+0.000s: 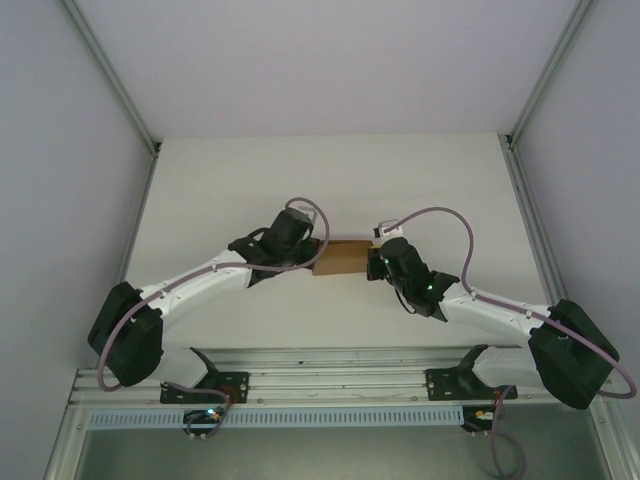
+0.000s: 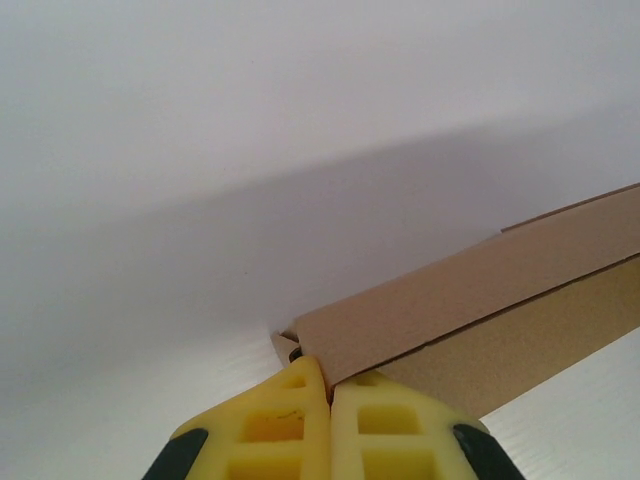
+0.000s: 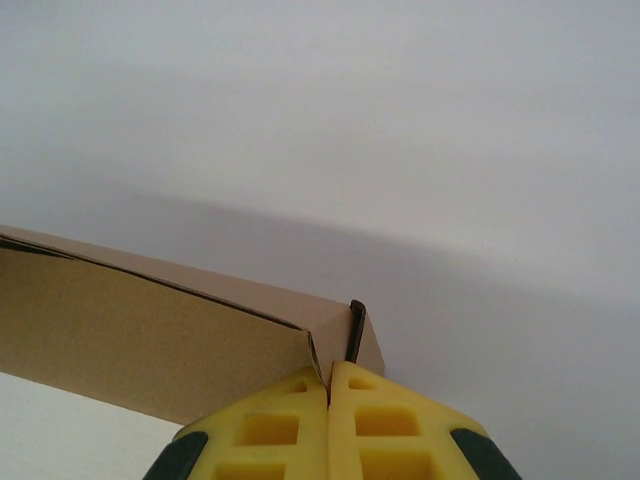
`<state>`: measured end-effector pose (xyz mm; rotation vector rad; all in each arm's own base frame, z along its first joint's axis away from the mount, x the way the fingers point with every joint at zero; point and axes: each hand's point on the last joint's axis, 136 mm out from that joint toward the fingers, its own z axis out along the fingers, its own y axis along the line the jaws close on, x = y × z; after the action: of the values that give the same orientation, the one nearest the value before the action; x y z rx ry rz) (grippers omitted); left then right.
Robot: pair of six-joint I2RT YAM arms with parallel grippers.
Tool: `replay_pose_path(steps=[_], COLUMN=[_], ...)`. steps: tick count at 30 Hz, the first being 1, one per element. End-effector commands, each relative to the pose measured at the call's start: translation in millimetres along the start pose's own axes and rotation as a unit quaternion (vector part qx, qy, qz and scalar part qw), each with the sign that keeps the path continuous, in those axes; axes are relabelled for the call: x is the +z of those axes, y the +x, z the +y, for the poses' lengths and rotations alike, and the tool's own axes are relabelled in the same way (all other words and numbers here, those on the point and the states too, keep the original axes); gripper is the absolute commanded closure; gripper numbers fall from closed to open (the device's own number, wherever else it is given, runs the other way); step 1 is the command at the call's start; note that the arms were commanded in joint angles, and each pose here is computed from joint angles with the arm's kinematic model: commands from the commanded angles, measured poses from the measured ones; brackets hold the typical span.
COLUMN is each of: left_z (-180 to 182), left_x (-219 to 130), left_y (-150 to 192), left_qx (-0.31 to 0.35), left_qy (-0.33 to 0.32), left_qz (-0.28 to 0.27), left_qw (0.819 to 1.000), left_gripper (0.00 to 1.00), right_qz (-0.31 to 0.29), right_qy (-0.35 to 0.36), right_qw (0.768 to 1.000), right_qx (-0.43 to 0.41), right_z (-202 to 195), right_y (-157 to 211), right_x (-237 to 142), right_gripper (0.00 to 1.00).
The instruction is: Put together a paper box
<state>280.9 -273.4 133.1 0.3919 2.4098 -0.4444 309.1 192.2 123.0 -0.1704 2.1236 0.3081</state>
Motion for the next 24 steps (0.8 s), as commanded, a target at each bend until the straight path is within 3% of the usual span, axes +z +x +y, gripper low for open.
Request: replay_pose_path(steps=[1,13,18,21,24], left_z=[21,22,23,19,17], left_x=[16,27,22,19,18], left_y=[96,145,138,124,114], left_qx=[0.024,0.002,0.004,0.013,0.022], left_qy=[-0.037,-0.059,-0.064,-0.065,-0.065], left_qz=[0.142,0.148,0.135,0.117,0.107], left_qw=[0.989,0.987,0.989,0.991,0.992], left_gripper=[1.00,1.00,1.00,1.00,1.00], right_qz=[0.087,0.093,0.073,0.047,0.030], right_qy=[-0.007,-0.026,-0.030,-0.043,-0.049], right_qw=[0.995,0.995,0.996,0.997,0.997], right_qx=[-0.045,-0.020,0.029,0.044,0.055], right_z=[-6,1,7,13,16], right_y=[62,71,44,22,7], right_x=[1,-7,-18,-26,-31], right_gripper=[1.00,0.99,0.76,0.67,0.45])
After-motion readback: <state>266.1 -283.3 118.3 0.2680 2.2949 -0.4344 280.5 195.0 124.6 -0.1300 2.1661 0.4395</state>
